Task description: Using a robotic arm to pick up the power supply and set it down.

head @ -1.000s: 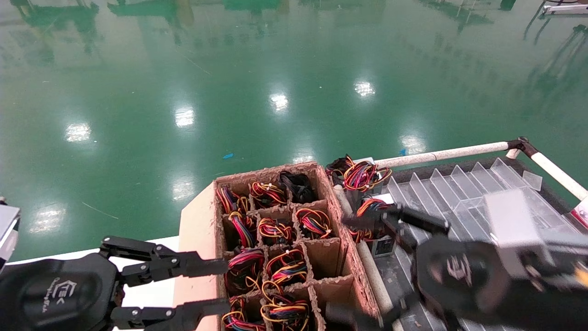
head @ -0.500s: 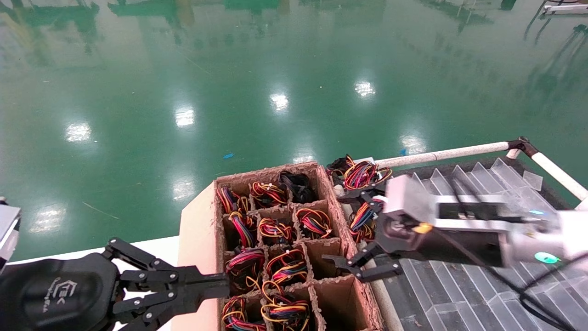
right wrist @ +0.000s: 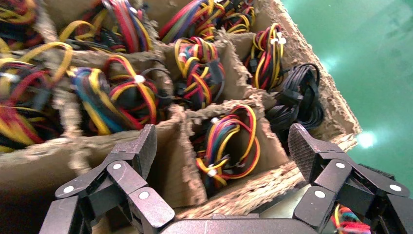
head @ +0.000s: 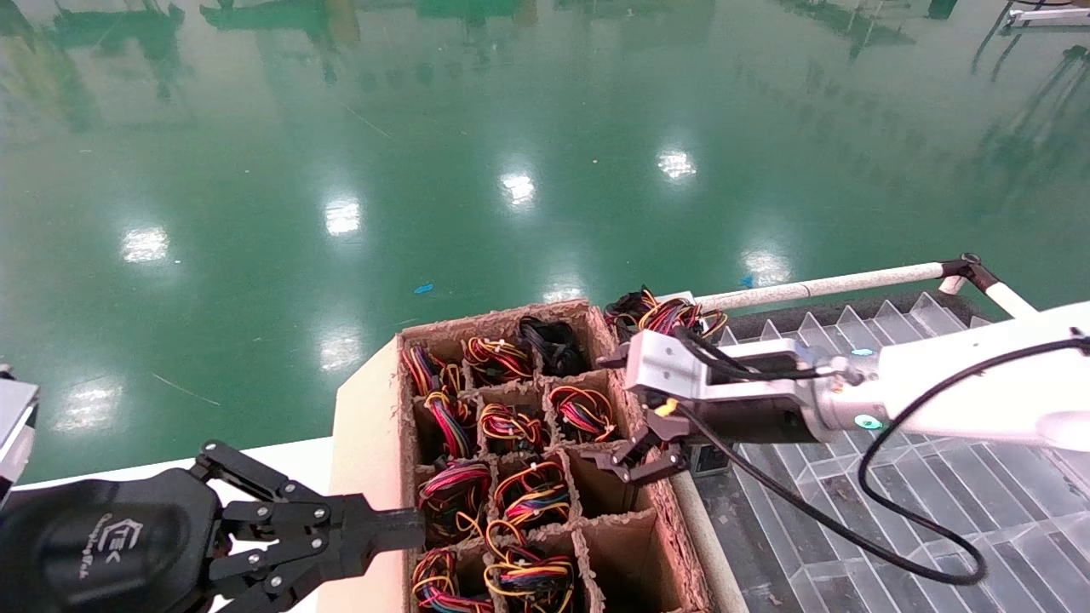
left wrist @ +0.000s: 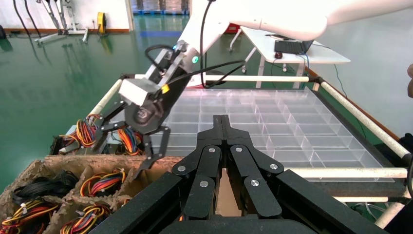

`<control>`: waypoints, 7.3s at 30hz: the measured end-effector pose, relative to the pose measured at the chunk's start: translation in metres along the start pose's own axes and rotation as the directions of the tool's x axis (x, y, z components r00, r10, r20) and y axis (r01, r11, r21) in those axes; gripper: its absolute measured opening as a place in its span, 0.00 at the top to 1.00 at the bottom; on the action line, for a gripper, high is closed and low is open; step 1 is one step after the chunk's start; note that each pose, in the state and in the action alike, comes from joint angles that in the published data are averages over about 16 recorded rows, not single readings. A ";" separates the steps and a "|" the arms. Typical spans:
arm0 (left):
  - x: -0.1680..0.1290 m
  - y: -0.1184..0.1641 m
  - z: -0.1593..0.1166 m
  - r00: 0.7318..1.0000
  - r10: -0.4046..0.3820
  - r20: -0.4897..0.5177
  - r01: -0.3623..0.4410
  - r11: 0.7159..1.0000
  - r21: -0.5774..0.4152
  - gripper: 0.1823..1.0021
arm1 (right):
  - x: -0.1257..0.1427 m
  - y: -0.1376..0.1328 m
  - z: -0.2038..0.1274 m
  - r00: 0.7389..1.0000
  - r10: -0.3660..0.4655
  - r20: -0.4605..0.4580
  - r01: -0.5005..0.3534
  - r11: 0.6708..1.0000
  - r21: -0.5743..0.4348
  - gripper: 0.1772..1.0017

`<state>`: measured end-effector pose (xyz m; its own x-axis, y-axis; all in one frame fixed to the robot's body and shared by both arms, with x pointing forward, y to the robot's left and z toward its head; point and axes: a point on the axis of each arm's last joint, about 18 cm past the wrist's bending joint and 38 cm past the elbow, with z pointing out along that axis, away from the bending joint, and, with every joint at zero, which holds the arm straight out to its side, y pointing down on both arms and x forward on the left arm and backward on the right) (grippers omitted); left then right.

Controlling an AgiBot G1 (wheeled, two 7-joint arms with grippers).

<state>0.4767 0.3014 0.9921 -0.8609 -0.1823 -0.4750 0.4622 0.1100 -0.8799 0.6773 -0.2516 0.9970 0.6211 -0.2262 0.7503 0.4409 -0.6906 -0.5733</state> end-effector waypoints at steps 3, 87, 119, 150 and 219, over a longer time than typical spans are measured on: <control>0.000 0.000 0.000 1.000 0.000 0.000 0.000 1.000 0.000 0.99 | 0.004 0.000 0.008 1.000 -0.010 -0.006 0.010 1.000 -0.017 0.04; 0.000 0.000 0.000 1.000 0.000 0.000 0.000 1.000 0.000 0.05 | 0.067 -0.065 -0.186 0.943 0.184 -0.278 -0.063 0.917 0.394 0.97; 0.000 0.000 0.000 1.000 0.000 0.000 0.000 1.000 0.000 0.00 | 0.014 0.025 -0.278 0.893 0.306 -0.329 -0.251 0.947 0.198 0.97; 0.000 0.000 0.000 1.000 0.000 0.000 0.000 1.000 0.000 0.00 | 0.004 0.029 -0.206 0.974 0.213 -0.081 -0.206 0.974 0.096 0.97; 0.000 0.000 0.000 1.000 0.000 0.001 0.000 1.000 0.000 0.00 | 0.008 0.081 -0.183 0.967 0.241 -0.080 -0.239 0.970 0.037 0.73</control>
<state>0.4768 0.3015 0.9921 -0.8609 -0.1830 -0.4747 0.4620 0.1097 -0.8801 0.5993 -0.4350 1.0163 0.6550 -0.4402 0.6141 0.3036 -0.5909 -0.7474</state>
